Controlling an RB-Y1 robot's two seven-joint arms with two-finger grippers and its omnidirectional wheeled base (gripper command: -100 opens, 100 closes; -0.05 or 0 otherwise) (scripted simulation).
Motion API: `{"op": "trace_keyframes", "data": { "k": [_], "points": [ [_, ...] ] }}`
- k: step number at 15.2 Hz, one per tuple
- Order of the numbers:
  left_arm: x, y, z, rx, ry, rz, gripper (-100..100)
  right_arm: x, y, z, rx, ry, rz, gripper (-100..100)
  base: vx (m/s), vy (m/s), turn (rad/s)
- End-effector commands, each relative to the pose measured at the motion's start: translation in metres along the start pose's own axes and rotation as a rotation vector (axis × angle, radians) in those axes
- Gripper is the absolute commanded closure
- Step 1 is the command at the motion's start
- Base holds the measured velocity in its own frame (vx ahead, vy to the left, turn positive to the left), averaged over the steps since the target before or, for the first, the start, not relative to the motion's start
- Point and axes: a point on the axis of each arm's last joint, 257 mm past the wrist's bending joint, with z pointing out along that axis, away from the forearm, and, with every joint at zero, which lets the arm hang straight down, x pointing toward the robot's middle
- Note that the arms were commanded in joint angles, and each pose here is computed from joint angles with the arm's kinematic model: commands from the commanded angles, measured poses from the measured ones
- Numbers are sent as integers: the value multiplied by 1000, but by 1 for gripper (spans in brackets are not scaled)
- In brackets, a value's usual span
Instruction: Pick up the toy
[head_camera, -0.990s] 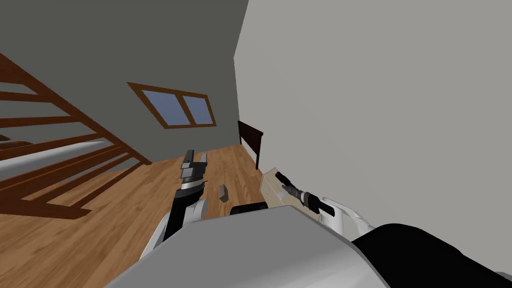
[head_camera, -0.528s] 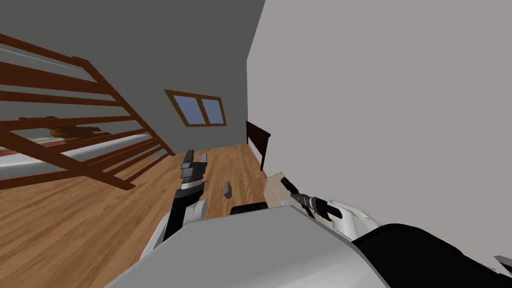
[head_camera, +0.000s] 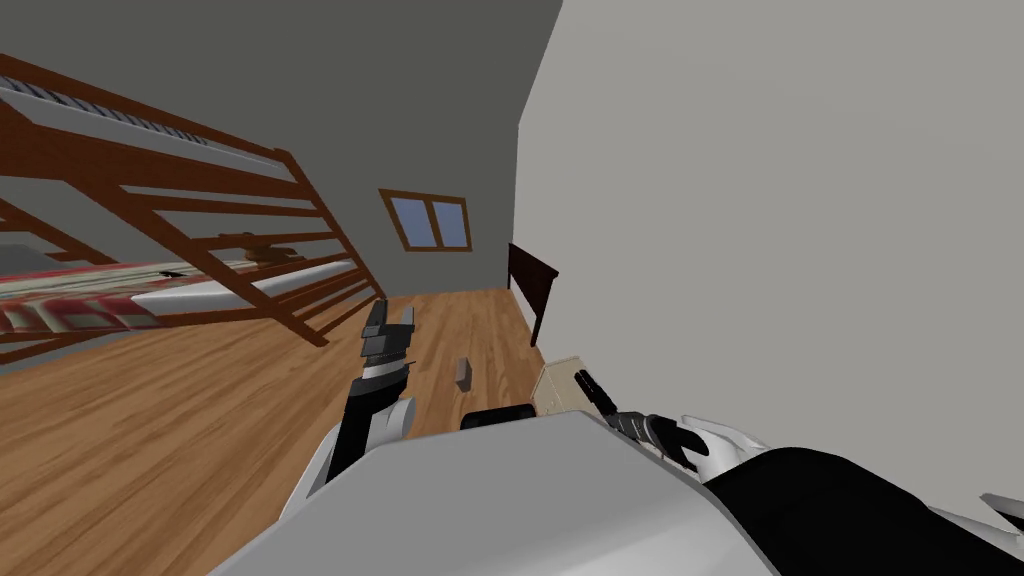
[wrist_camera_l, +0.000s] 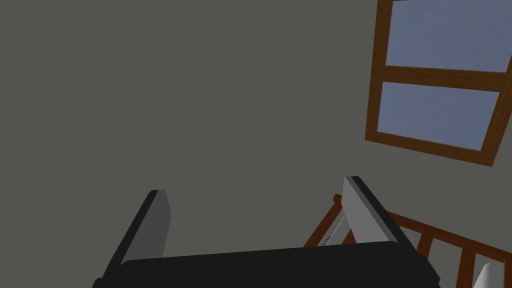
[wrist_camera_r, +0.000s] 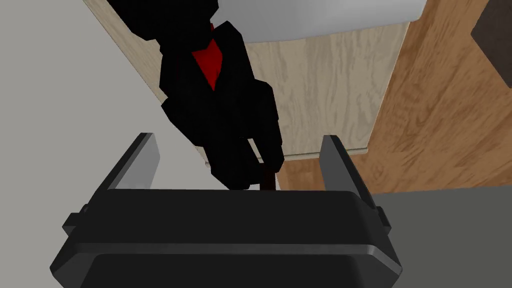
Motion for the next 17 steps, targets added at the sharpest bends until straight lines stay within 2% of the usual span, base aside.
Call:
{"op": "trace_keyframes", "data": {
  "k": [1, 2, 4, 5, 7, 9, 11, 14, 15, 17],
  "points": [
    [0, 0, 0, 0, 0, 0, 0, 31, -14, -7, 39, 71, -25, -100, 52, -13, 291],
    [0, 0, 0, 0, 0, 0, 0, 31, -14, -7, 39, 71, -25, -100, 47, -11, 241],
    [0, 0, 0, 0, 0, 0, 0, 76, -27, -15, 74, 167, -50, -100, 54, 3, 309],
    [0, 0, 0, 0, 0, 0, 0, 76, -27, -15, 74, 167, -50, -100, 61, -1, 321],
    [0, 0, 0, 0, 0, 0, 0, 116, -32, -24, 91, 248, -65, -100, 58, -4, 420],
    [0, 0, 0, 0, 0, 0, 0, 151, -31, -32, 95, 318, -73, -100, 72, -15, 192],
    [0, 0, 0, 0, 0, 0, 0, 151, -31, -32, 95, 318, -73, -100, 51, -17, 114],
    [0, 0, 0, 0, 0, 0, 0, 182, -26, -39, 90, 379, -76, -100, 25, -25, 151],
    [0, 0, 0, 0, 0, 0, 0, 173, -28, -38, 91, 359, -74, -100, 14, -31, 84],
    [0, 0, 0, 0, 0, 0, 0, 182, -24, -30, 92, 360, -66, -100, -2, -26, 56]
  ]
}}
